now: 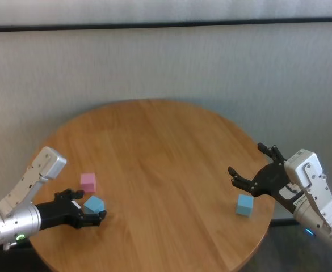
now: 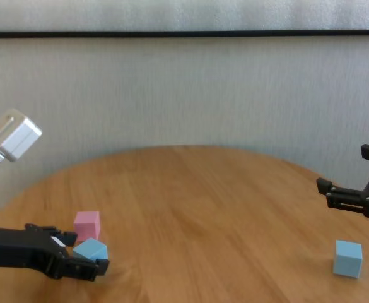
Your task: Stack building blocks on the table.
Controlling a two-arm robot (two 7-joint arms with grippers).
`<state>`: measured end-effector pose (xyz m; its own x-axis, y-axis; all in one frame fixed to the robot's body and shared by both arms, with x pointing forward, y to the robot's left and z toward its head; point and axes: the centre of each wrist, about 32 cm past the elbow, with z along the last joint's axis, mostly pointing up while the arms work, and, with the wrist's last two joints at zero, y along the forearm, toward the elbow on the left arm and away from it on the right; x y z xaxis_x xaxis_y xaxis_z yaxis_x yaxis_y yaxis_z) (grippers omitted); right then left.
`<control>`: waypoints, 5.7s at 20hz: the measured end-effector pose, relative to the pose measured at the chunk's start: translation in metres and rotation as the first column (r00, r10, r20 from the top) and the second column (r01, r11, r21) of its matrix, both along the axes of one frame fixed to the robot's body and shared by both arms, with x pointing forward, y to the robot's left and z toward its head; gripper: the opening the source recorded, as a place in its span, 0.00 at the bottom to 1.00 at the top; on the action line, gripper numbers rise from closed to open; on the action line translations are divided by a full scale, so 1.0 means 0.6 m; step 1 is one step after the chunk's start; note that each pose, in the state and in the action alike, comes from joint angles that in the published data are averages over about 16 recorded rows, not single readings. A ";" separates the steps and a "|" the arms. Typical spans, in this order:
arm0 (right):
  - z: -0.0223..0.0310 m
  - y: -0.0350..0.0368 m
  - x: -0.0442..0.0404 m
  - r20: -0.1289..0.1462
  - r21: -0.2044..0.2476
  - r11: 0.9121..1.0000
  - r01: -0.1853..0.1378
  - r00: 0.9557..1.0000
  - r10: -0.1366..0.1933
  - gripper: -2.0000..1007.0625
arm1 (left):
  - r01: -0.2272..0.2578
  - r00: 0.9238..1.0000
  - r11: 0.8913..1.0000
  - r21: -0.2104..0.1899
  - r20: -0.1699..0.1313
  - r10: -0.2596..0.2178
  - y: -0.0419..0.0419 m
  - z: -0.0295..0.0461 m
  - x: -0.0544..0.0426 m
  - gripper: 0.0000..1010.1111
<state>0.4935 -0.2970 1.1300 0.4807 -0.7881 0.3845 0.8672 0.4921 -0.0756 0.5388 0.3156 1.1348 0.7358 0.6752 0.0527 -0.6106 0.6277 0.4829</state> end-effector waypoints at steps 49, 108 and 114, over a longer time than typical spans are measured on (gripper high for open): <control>0.0000 0.000 0.000 0.000 0.000 1.000 0.000 1.000 0.000 0.99 | 0.188 0.981 0.982 0.009 0.048 -0.188 -0.065 0.035 -0.002 0.39; 0.0000 0.000 0.000 0.000 0.000 1.000 0.000 1.000 0.000 0.99 | 0.009 0.964 0.986 -0.165 0.265 0.036 -0.064 0.080 -0.057 0.99; 0.0039 -0.002 -0.002 -0.011 -0.008 1.000 -0.017 1.000 0.017 0.99 | -0.048 0.946 0.979 -0.196 0.306 0.108 -0.055 0.085 -0.070 0.99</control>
<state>0.4922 -0.2980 1.1324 0.4986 -0.7764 0.3856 0.8576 0.5065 -0.0892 0.4965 0.2825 1.1860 0.6464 0.7496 0.1419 -0.7628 0.6314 0.1396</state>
